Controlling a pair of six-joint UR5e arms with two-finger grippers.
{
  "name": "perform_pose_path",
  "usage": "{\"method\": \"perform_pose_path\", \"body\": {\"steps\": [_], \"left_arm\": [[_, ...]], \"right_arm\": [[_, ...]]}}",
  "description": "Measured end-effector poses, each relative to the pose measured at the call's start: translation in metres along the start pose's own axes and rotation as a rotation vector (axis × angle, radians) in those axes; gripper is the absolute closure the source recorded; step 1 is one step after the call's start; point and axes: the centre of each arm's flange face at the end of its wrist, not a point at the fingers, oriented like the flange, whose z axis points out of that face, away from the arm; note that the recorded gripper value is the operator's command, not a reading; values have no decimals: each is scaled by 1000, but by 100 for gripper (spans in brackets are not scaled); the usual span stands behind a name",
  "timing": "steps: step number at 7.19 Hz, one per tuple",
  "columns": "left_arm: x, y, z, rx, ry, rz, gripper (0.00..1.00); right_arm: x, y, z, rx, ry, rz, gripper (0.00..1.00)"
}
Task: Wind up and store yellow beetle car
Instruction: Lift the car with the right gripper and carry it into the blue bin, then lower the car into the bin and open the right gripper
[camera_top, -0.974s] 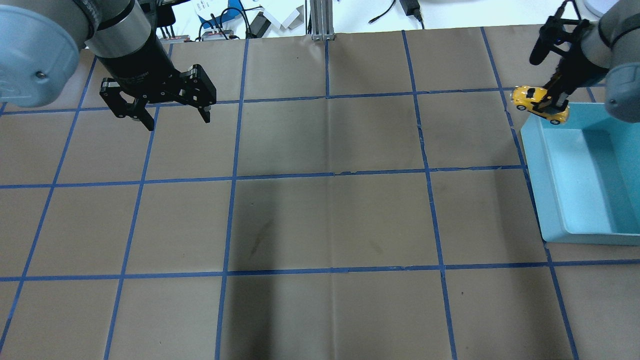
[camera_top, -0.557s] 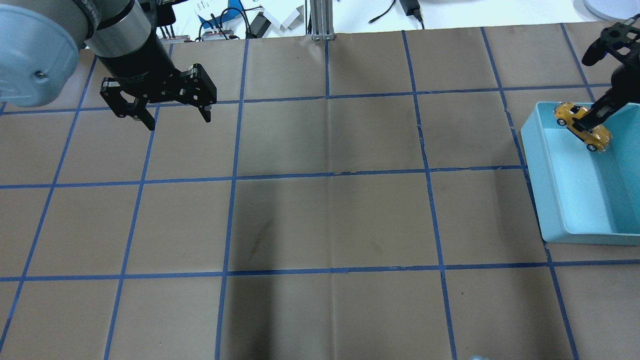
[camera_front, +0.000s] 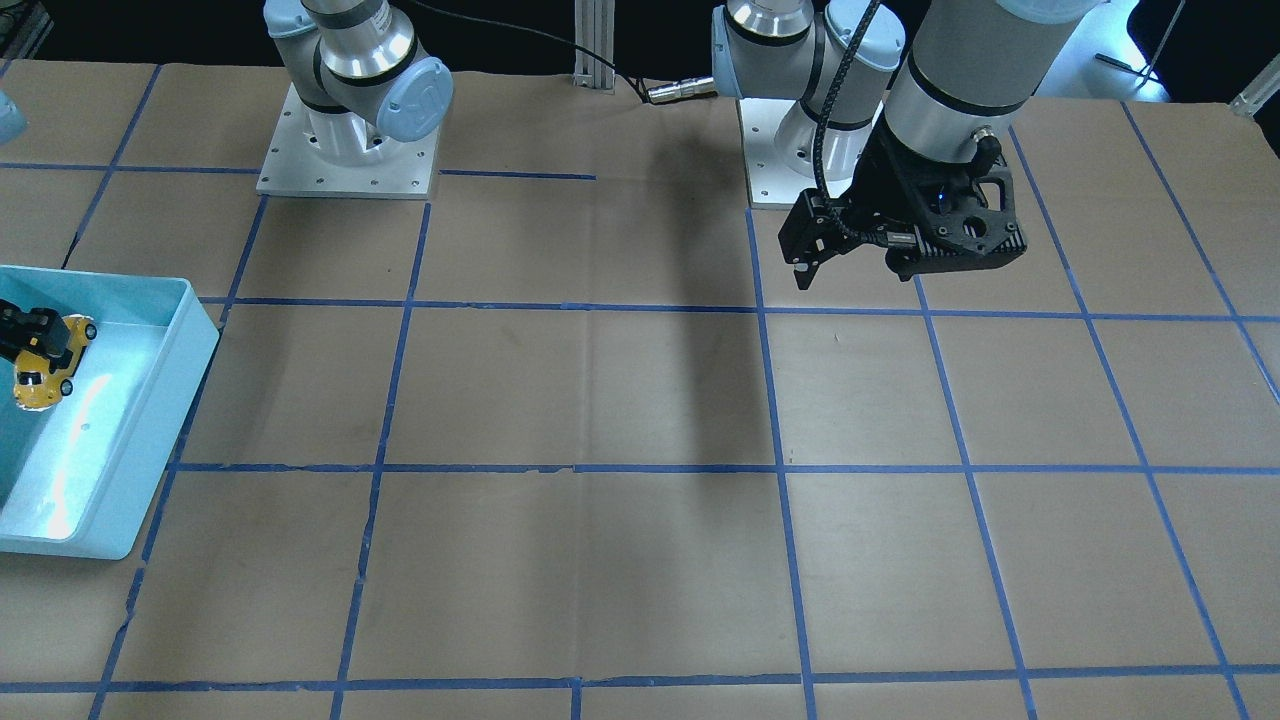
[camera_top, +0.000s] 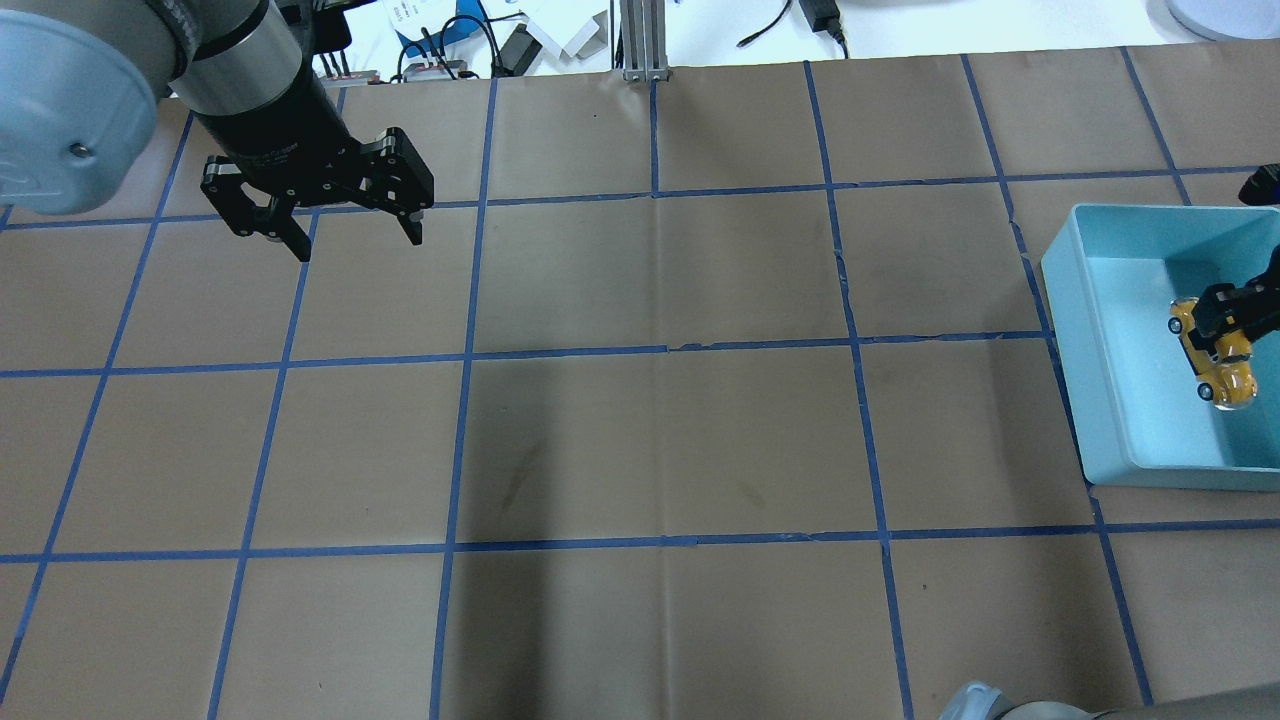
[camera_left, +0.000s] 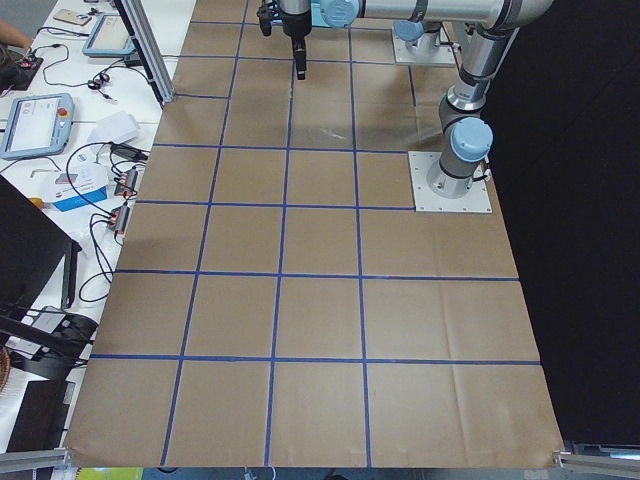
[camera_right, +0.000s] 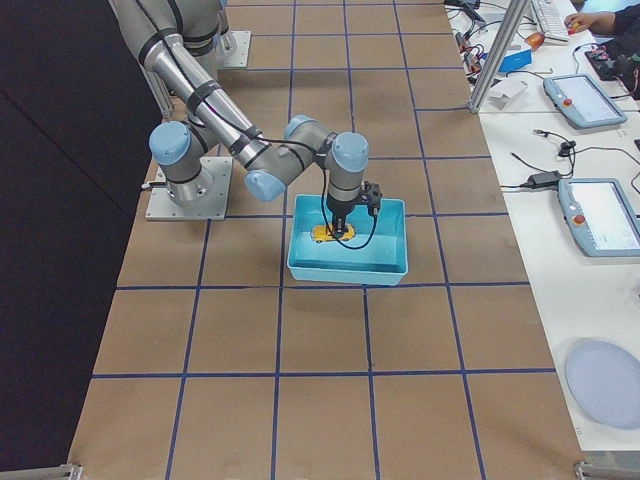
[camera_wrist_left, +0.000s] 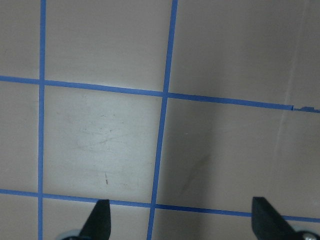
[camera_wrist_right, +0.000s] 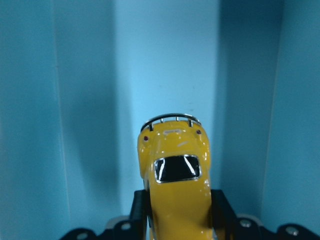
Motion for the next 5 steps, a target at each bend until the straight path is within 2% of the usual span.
{"method": "perform_pose_path", "body": {"steps": [1,2,3,4,5], "left_arm": [[0,0,0,0,1,0,0],[0,0,0,0,1,0,0],[0,0,0,0,1,0,0],[0,0,0,0,2,0,0],[0,-1,0,-1,2,0,0]], "right_arm": [[4,-3,14,-29,8,89,99],[5,-7,29,-48,3,139,97],[5,-9,41,-58,-4,157,97],[3,-11,48,-62,-8,161,91],[2,-13,53,-64,-10,158,80]]}}
